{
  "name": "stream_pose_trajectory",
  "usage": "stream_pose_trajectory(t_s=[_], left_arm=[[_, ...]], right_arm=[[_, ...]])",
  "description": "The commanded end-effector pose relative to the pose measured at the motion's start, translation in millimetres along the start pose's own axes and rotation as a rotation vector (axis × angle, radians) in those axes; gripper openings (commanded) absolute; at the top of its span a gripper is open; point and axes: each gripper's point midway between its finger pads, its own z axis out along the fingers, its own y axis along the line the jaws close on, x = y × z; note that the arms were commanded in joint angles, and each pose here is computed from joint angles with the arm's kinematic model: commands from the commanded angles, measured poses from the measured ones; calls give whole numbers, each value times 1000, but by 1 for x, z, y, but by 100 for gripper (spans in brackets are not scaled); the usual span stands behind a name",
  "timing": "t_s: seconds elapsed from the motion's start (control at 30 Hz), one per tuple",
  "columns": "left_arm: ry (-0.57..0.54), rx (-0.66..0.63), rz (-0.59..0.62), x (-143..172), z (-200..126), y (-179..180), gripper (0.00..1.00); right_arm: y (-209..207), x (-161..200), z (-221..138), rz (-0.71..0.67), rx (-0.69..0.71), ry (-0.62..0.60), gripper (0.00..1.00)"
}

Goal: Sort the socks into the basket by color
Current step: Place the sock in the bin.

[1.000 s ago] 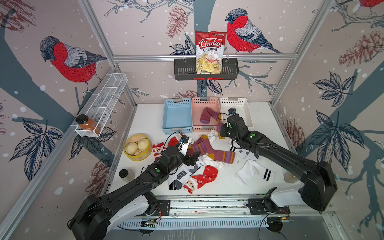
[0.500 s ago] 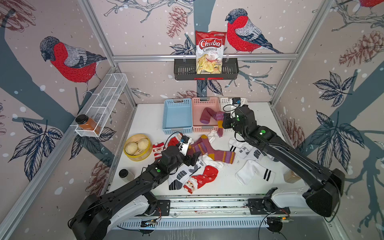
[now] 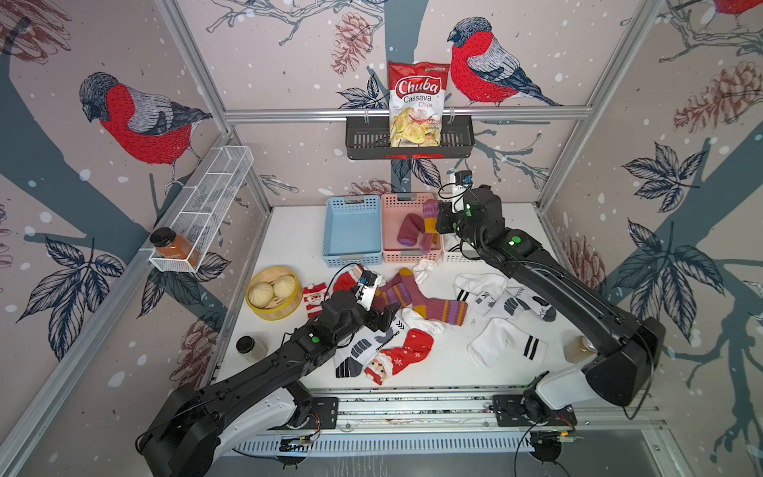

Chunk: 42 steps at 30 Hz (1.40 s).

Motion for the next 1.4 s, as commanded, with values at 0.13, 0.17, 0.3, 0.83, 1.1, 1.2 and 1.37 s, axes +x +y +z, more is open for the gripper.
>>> stream_pose_trajectory(t_s=[0.13, 0.17, 0.3, 0.83, 1.1, 1.2, 1.37], left_arm=[[-50, 22, -5, -11, -1, -4, 92], [-52, 23, -6, -11, -2, -5, 92], [-53, 19, -8, -11, -2, -4, 92], [-81, -10, -21, -16, -6, 1, 96], [-81, -6, -23, -16, -5, 0, 96], [-75, -3, -22, -15, -4, 0, 96], [-72, -5, -18, -15, -1, 0, 96]], right_arm=[[2, -6, 46, 27, -132, -8, 4], [0, -4, 54, 31, -136, 0, 4], [-4, 10, 90, 26, -140, 44, 4], [-23, 58, 176, 93, -123, 184, 27], [-27, 51, 135, 102, -102, 168, 39], [-24, 57, 104, 112, -99, 138, 41], [-14, 85, 49, 143, -123, 87, 43]])
